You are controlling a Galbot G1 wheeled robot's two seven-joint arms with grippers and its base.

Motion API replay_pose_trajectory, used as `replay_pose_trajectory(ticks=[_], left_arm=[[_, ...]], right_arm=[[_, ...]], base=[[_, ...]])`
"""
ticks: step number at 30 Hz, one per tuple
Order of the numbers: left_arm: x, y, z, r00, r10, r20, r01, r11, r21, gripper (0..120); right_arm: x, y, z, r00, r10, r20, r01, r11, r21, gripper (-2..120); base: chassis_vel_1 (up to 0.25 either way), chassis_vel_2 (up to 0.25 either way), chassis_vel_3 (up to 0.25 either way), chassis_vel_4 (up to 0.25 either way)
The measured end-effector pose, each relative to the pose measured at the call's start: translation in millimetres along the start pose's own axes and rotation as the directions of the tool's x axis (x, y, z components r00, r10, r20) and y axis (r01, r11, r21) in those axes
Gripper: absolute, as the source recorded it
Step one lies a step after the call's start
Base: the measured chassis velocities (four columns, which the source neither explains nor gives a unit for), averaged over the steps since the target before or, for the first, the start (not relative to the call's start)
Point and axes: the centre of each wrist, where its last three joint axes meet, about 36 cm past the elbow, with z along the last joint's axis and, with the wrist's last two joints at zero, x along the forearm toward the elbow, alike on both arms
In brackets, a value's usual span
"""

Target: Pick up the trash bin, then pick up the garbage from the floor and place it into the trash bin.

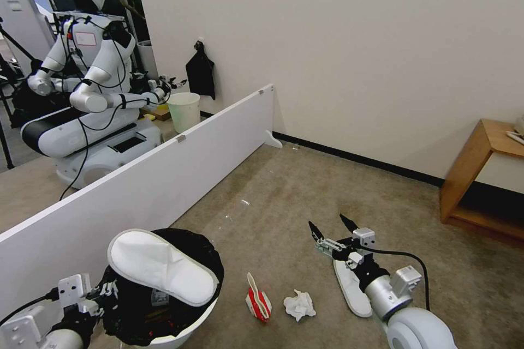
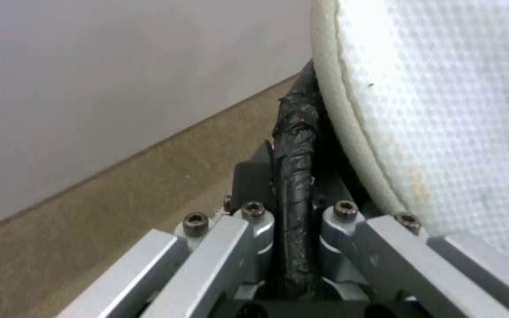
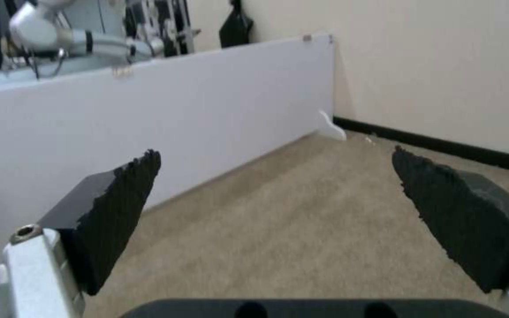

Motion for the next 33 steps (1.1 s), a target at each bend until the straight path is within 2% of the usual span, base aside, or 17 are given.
replay_pose_trajectory(ticks=[6,13,17,26,33], left_arm=[[2.3,-2.0,-1.9,1.000,0.003,0.002,-0.003,1.000,0.000,4],[3.3,-2.1,-3.7,1.000,0.003,0.005,-0.003,1.000,-0.002,4],[6.0,0.2,-6.5,1.000,-0.007,0.014,0.007,1.000,0.003,4],[8.6,1.3,-8.1,1.000,-0.016,0.022,0.016,1.000,0.006,4],[9.0,0.7,-8.2,1.000,-0.015,0.024,0.015,1.000,0.010,4]], right_arm=[[-5.7,11.7,8.6,0.995,-0.062,-0.083,0.064,0.998,0.017,100],[-13.7,19.6,15.2,0.976,-0.147,-0.159,0.148,0.989,-0.001,100],[-17.4,31.4,37.4,0.946,-0.206,-0.251,0.214,0.977,0.006,100],[-29.9,46.7,49.5,0.919,-0.276,-0.280,0.292,0.956,0.015,100],[-45.0,70.4,61.6,0.897,-0.312,-0.313,0.333,0.943,0.011,100]], base=[[0.000,0.000,0.000,0.000],[0.000,0.000,0.000,0.000],[0.000,0.000,0.000,0.000],[0.000,0.000,0.000,0.000],[0.000,0.000,0.000,0.000]])
